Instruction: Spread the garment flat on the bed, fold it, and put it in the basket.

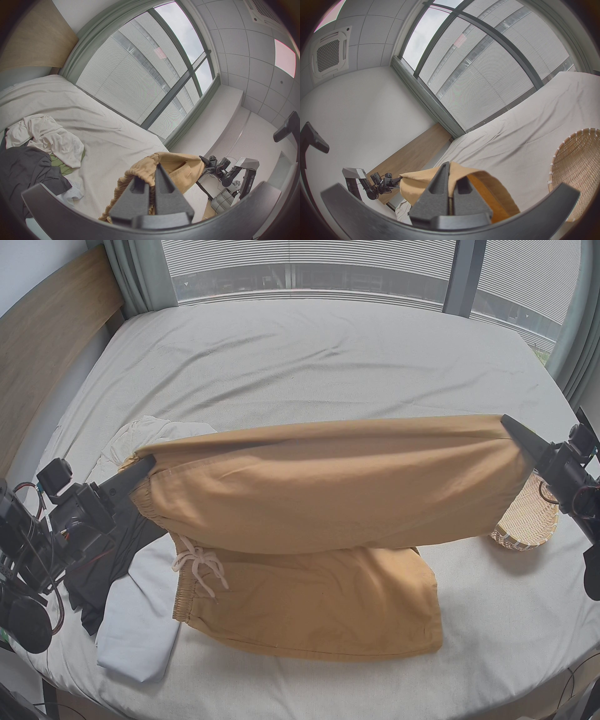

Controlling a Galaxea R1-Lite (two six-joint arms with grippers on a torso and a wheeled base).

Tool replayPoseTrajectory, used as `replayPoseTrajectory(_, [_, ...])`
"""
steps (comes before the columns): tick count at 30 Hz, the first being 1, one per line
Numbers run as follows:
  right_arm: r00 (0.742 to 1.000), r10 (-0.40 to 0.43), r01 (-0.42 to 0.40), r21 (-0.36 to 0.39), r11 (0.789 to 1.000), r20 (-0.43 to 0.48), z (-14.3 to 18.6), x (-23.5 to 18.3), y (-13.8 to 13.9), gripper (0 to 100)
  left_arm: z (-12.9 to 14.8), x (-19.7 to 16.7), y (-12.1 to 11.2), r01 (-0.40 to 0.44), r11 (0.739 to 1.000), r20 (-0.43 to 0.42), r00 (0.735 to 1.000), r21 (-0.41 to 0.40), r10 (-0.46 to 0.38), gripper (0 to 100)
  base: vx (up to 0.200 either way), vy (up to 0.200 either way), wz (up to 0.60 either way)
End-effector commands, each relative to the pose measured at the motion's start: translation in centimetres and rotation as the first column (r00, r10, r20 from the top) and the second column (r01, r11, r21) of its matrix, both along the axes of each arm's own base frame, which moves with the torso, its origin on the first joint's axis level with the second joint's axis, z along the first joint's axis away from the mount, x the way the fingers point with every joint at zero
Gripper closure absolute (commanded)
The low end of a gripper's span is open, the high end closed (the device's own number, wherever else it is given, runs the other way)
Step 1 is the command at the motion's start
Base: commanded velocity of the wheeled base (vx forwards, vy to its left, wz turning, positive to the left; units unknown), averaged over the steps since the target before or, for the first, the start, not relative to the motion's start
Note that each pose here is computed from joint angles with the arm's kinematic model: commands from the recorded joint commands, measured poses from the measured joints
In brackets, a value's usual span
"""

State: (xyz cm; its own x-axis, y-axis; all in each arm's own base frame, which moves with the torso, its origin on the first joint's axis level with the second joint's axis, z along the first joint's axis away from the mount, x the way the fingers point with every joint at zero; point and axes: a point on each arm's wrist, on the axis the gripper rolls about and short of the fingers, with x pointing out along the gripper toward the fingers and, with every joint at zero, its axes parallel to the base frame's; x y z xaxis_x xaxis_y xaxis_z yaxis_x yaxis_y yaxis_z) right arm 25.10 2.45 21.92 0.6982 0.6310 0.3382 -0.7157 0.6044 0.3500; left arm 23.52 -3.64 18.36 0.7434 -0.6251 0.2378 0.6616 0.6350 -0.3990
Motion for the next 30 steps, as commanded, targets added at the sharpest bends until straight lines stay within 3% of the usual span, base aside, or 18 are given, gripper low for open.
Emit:
replayPoseTrajectory(1, [1.0, 0.004, -0.004, -0.003, 1.0, -0.023, -0.8, 2.3, 0.1, 100, -0.9, 2.0, 0.0, -0.021, 1.0, -0.028, 0.999, -0.001, 0.021, 100, 0.0, 0.0, 0.0])
replayPoseTrajectory(14, [0.997, 0.004, -0.004, -0.006, 1.0, -0.078, -3.4, 7.1, 0.3, 100, -2.0, 6.1, -0.4, -0.089, 0.996, -0.037, 0.995, -0.013, 0.089, 100, 0.0, 0.0, 0.0])
replayPoseTrajectory(30, [0.998, 0.002, -0.002, -0.003, 1.0, -0.062, -4.8, 11.6, 0.4, 100, -3.8, 10.7, -1.0, -0.116, 0.993, -0.041, 0.993, -0.02, 0.115, 100, 0.0, 0.0, 0.0])
